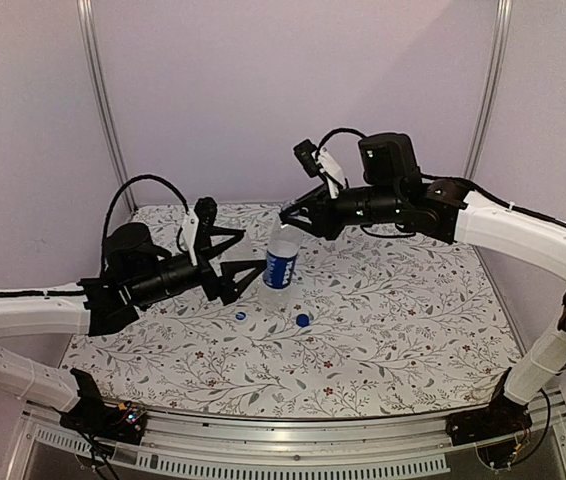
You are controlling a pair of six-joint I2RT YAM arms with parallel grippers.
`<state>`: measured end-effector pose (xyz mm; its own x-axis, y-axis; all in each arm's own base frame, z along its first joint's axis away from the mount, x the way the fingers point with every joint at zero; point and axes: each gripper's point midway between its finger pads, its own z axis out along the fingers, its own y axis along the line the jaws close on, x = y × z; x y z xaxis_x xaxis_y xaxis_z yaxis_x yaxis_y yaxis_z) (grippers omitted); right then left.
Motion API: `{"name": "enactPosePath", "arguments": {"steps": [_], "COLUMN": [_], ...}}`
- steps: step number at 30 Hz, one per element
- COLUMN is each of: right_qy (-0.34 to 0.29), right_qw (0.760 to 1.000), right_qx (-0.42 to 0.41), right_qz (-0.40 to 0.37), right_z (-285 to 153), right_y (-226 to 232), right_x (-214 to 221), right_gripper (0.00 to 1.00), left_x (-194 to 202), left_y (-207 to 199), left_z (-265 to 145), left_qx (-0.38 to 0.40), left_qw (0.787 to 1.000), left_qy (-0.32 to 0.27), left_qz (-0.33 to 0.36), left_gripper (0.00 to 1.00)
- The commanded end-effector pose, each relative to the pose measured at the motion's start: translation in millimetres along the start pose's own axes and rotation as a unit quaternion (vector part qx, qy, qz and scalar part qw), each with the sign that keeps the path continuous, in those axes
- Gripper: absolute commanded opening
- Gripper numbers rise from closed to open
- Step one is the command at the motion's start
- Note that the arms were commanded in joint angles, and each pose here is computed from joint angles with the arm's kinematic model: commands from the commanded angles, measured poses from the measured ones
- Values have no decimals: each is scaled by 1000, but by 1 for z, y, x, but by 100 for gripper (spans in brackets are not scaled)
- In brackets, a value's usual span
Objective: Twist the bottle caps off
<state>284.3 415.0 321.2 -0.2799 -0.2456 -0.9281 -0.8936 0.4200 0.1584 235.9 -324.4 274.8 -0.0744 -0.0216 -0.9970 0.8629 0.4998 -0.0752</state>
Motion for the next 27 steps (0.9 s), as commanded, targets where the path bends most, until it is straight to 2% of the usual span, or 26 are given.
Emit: {"name": "enactPosePath", "arguments": {"steps": [1, 11, 16, 27], "right_qy": [-6, 19, 27, 41], "right_qw": [995, 977, 975, 976], "right_qx": [100, 210, 219, 214], "right_qz": [-16, -20, -20, -16], "right_z": [-14, 9, 26, 45], "right_y": [-46, -110, -122, -128], "right_x": [-2, 16, 29, 58], "right_gripper": [0, 0, 0, 0], "left_x": [-23, -37, -31, -29], "left_y": [5, 25, 35, 37], "left_z": [-15, -35, -38, -38], "left_qx": [-25, -94, -124, -129], "left_qw": [999, 994, 991, 991], "left_qy": [-30, -49, -40, -39], "left_qz": [-11, -12, -11, -8], "left_gripper": [97, 98, 98, 100]}}
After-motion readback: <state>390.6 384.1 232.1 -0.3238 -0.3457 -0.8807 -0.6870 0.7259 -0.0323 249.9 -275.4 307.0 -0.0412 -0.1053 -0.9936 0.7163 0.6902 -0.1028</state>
